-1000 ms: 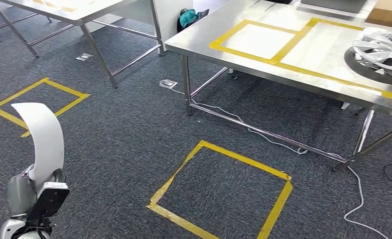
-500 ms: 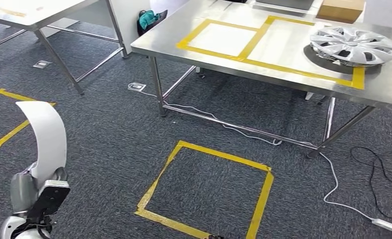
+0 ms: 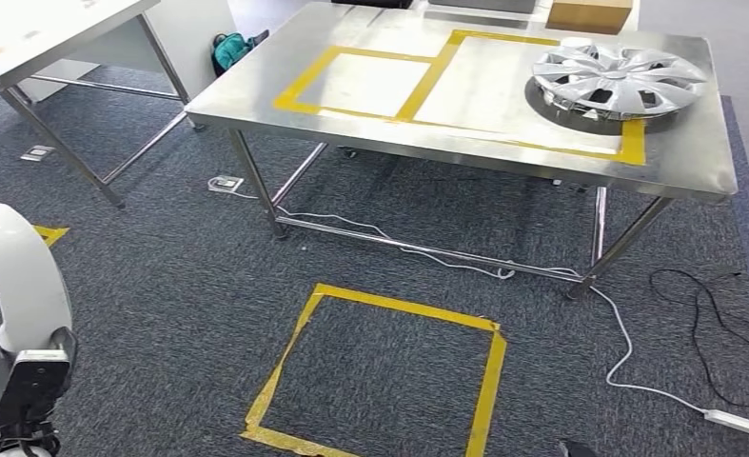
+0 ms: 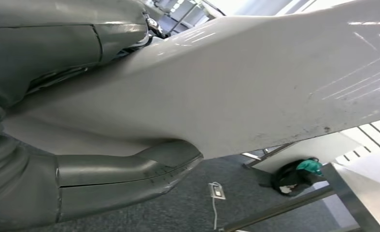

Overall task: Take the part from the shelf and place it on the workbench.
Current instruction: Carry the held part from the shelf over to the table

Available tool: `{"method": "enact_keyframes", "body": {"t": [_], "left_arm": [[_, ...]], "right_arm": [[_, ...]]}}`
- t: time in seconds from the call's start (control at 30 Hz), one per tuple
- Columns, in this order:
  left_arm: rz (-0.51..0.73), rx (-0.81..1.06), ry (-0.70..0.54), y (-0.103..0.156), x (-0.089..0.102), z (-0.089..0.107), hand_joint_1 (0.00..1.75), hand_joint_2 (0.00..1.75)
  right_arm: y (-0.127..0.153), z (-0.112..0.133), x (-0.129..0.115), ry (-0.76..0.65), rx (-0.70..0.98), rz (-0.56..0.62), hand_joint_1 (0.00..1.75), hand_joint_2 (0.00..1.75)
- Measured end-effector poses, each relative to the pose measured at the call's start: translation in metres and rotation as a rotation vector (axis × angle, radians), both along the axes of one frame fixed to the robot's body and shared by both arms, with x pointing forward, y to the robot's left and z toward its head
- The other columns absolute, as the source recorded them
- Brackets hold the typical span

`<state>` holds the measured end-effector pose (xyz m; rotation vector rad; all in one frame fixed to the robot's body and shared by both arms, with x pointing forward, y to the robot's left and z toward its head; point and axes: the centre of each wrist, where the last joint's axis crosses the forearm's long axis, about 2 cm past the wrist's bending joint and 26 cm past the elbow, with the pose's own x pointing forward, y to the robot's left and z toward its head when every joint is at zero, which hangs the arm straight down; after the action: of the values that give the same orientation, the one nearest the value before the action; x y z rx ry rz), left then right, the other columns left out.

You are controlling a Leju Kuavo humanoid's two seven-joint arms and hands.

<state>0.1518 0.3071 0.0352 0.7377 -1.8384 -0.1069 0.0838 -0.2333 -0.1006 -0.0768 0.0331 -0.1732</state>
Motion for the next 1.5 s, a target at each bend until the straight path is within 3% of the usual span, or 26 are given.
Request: {"method": "enact_keyframes", "body": {"t": [0.37,0.7,1.07,1.5], "left_arm": [[0.012,0.001,-0.007,0.007,0.006,0.001,1.75,1.75],[-0.001,0.003,0.001,0.007,0.007,0.000,1.75,1.75],[-0.107,0.030,0.002,-0.024,0.012,0.002,1.75,1.75],[-0.134,0.015,-0.009,-0.037,0.016,0.005,1.75,1.75]], "right_arm": [[0.006,0.001,0.004,-0.011,0.008,0.008,0.00,1.75],[0.008,-0.001,-0.007,0.003,0.020,0.000,0.00,1.75],[-0.003,-0.006,-0.032,0.038,0.040,-0.041,0.00,1.75],[-0.010,-0.007,-0.036,0.037,0.034,-0.045,0.00,1.75]]}}
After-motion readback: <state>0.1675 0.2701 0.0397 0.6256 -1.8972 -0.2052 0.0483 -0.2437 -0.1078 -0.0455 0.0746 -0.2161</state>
